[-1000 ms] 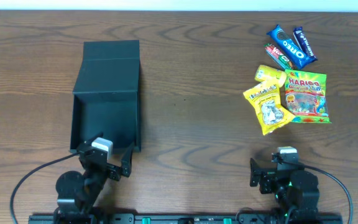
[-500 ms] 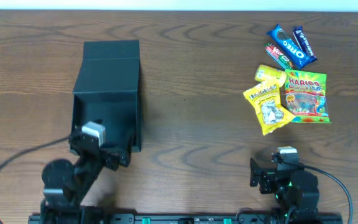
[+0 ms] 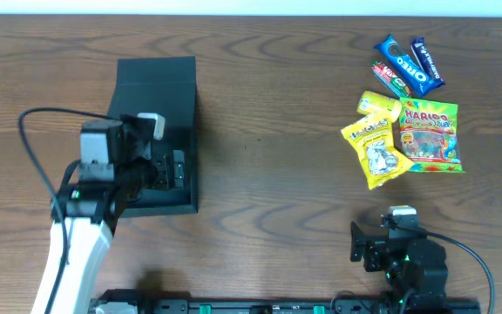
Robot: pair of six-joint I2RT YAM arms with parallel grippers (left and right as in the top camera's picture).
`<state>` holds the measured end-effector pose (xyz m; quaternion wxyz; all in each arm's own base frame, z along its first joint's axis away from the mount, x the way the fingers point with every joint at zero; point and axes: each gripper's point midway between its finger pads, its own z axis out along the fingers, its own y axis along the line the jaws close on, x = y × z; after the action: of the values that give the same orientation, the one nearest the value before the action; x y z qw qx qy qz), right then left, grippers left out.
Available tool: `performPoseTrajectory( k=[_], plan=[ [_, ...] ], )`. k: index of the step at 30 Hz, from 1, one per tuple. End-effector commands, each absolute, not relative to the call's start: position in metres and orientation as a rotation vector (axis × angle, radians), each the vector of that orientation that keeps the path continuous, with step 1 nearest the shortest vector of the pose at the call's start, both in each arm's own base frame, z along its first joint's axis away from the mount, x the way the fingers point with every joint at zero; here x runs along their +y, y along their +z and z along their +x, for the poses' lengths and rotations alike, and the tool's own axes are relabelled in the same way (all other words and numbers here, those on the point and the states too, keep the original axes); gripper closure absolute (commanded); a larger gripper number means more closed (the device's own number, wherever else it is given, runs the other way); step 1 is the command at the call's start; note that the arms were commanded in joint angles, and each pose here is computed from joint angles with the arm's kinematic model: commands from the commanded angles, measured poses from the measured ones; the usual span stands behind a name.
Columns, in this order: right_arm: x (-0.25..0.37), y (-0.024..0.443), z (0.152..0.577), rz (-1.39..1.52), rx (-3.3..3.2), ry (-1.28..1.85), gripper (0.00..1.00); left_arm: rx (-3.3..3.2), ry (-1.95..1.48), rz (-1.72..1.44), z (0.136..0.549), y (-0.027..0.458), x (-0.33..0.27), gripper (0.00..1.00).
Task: Pack container
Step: 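Push the black box forward and right with the left gripper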
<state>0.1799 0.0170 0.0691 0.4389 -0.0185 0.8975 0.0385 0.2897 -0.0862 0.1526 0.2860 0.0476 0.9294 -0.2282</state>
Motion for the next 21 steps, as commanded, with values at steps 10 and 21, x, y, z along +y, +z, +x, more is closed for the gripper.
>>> performPoseTrajectory(
  k=[10,21],
  plan=[
    [0.016,0.068,0.18,-0.04,2.228,0.092,0.01,2.607,-0.876,0.23,0.275,0.125,-0.114,0.04],
    [0.016,0.068,0.18,-0.04,2.228,0.092,0.01,2.799,-0.385,0.301,0.261,0.088,-0.1,0.01]
  ],
)
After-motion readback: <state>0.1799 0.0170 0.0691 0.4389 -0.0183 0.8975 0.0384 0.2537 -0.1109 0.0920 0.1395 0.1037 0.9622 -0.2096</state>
